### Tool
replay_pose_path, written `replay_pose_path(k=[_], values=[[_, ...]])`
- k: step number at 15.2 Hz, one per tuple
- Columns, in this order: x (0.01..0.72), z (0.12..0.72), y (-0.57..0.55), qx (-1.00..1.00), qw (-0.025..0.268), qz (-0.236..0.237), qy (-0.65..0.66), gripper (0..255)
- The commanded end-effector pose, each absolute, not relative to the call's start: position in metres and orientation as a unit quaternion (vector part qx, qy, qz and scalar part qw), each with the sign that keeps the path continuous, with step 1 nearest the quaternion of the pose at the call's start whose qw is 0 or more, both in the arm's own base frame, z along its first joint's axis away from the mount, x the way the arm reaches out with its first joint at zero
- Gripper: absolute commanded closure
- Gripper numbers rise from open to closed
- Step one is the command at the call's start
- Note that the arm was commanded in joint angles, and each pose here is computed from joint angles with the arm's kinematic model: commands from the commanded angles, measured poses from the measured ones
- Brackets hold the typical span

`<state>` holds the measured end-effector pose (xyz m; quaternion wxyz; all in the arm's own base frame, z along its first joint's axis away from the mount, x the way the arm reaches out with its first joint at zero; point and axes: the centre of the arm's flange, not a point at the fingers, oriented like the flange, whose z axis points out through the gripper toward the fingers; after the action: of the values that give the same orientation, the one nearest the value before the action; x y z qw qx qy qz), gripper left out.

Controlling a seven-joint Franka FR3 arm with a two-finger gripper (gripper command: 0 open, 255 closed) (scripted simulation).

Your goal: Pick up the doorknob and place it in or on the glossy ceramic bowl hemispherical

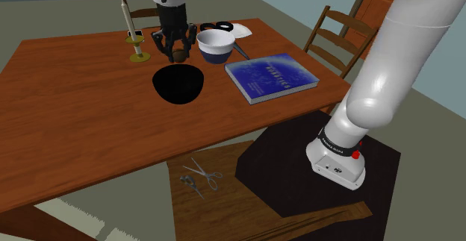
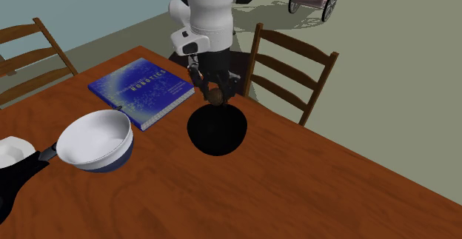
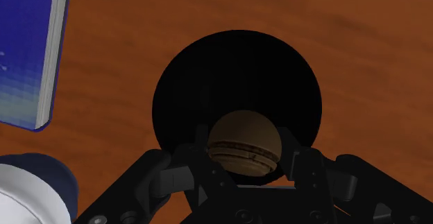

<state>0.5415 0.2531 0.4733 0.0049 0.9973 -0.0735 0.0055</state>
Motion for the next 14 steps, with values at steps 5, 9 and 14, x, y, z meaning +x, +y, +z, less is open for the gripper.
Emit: replay_pose_path(k=[5, 9, 14], values=[[0.558, 0.443, 0.257, 0.997, 0.005, 0.006, -0.074, 255], [0.558, 0.422, 0.257, 0.997, 0.005, 0.006, -0.074, 255], [0.558, 0.402, 0.257, 0.997, 0.005, 0.006, -0.074, 255]])
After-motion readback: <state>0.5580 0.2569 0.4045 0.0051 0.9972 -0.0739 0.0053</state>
